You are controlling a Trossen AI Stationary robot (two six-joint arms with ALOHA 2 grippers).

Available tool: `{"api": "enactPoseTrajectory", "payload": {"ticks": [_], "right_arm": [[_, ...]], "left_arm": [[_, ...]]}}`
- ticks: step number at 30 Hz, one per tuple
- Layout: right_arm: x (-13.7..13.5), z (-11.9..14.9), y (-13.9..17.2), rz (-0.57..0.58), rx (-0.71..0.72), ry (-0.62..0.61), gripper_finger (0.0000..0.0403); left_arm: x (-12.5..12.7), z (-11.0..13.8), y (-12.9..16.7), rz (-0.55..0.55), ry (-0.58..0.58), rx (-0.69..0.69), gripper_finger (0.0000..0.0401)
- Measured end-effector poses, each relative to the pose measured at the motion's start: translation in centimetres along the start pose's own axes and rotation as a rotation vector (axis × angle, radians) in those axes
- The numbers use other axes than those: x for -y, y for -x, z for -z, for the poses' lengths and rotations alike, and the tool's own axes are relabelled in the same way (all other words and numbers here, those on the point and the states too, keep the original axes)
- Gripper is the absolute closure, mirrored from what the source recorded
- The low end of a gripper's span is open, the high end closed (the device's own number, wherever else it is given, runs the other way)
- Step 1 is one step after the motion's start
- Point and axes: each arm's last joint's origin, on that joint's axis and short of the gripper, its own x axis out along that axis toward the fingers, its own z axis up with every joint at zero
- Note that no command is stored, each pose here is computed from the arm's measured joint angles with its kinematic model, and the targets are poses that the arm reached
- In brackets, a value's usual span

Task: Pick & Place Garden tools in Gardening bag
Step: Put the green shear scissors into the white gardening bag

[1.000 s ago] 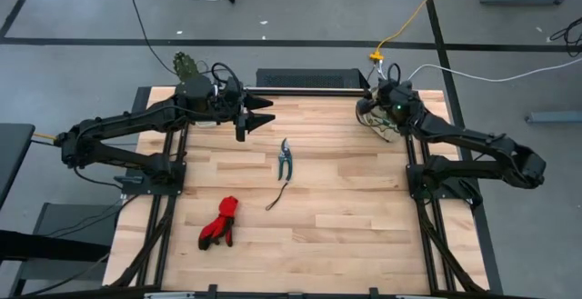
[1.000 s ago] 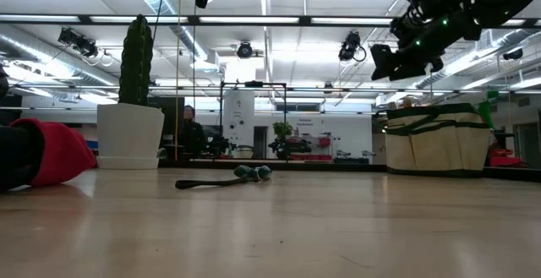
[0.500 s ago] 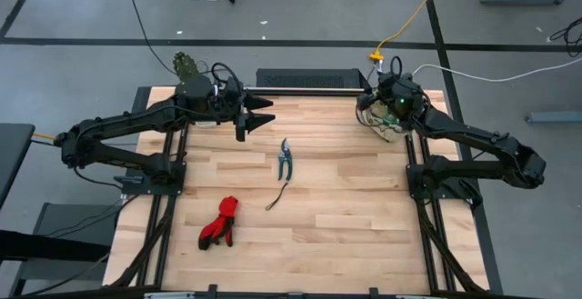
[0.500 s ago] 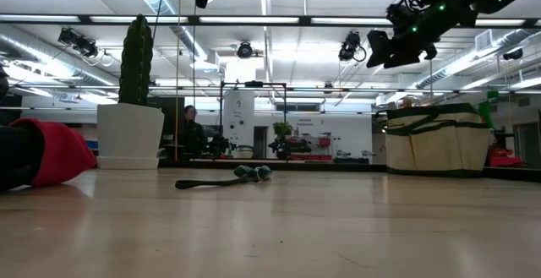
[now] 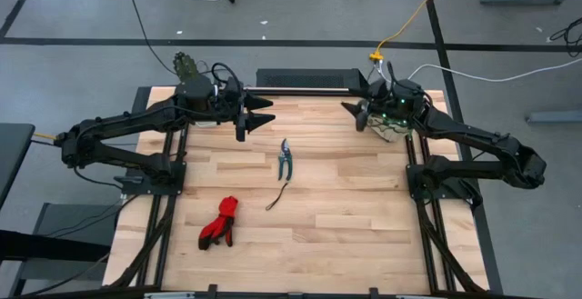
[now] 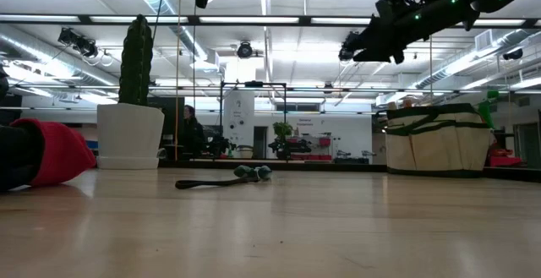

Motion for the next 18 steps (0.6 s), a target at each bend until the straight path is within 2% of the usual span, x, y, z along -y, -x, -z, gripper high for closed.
{"api": "enactPoseTrajectory", "payload": {"ticks": [3, 9, 18], "right_arm": [[-0.4, 0.0, 0.0, -0.069, 0.002, 0.002, 0.0126], [-1.2, -0.1, -0.1, -0.103, 0.01, 0.015, 0.0127], [-3.8, -1.0, 0.0, -0.22, 0.109, 0.019, 0.0127]], "left_arm": [[0.0, 0.0, 0.0, 0.0, 0.0, 0.0, 0.0131], [0.0, 0.0, 0.0, 0.0, 0.0, 0.0, 0.0131], [0.0, 0.0, 0.0, 0.0, 0.0, 0.0, 0.0131]]}}
